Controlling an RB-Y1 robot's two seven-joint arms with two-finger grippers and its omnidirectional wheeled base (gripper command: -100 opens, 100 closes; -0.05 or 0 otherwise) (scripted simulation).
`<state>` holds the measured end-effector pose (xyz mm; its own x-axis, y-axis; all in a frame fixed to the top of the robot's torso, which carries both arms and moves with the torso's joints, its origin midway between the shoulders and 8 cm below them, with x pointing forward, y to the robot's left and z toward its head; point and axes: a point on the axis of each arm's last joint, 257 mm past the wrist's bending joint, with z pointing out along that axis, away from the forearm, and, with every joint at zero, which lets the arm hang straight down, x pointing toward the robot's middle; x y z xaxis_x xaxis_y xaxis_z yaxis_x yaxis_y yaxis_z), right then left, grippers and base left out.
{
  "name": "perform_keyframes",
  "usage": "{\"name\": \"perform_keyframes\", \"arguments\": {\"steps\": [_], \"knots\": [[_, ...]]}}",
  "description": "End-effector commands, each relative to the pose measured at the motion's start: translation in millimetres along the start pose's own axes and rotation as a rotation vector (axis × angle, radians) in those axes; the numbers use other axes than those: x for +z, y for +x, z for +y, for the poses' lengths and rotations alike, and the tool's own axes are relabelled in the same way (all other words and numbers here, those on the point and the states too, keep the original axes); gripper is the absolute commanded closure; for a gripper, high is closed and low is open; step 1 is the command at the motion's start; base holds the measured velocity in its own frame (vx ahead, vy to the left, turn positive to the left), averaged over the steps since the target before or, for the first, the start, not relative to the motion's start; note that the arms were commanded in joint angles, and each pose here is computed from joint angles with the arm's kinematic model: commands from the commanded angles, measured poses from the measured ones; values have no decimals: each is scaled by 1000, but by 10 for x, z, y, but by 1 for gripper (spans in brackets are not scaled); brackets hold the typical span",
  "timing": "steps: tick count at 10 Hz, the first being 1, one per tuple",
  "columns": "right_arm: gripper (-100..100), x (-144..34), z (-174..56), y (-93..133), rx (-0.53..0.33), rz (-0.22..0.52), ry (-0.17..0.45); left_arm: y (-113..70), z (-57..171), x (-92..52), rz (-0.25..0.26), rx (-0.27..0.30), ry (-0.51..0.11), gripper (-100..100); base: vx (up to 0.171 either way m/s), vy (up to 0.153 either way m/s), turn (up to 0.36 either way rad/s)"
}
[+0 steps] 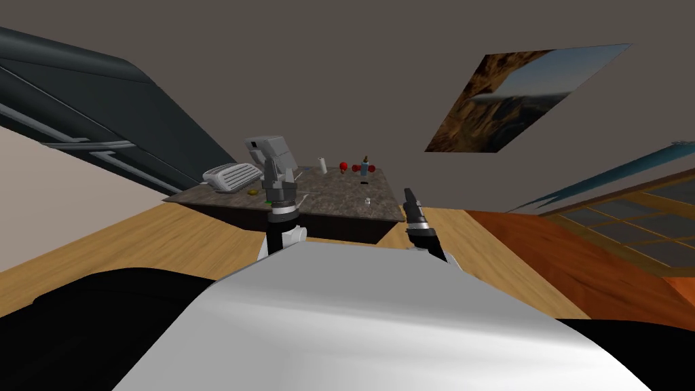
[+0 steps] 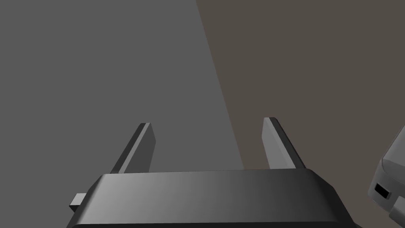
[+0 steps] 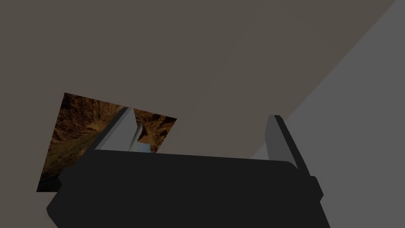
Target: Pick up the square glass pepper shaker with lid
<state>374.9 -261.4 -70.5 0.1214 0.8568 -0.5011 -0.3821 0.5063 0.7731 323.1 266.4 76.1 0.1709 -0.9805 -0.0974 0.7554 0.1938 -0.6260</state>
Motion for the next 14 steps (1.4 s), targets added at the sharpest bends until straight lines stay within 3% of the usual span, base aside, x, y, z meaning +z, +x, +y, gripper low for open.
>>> {"name": "perform_keyframes", "arguments": {"steps": [1, 8, 14], "knots": [[-100, -56, -208, 39, -66, 43, 41, 0, 0, 0, 0, 0, 0, 0, 2, 91, 127], [-100, -444, -1129, 118, -388, 256, 216, 0, 0, 0, 0, 0, 0, 0, 10, 107, 149], [-100, -916, -1982, -150, -706, 460, 364, 0, 0, 0, 0, 0, 0, 0, 22, 105, 150]]}}
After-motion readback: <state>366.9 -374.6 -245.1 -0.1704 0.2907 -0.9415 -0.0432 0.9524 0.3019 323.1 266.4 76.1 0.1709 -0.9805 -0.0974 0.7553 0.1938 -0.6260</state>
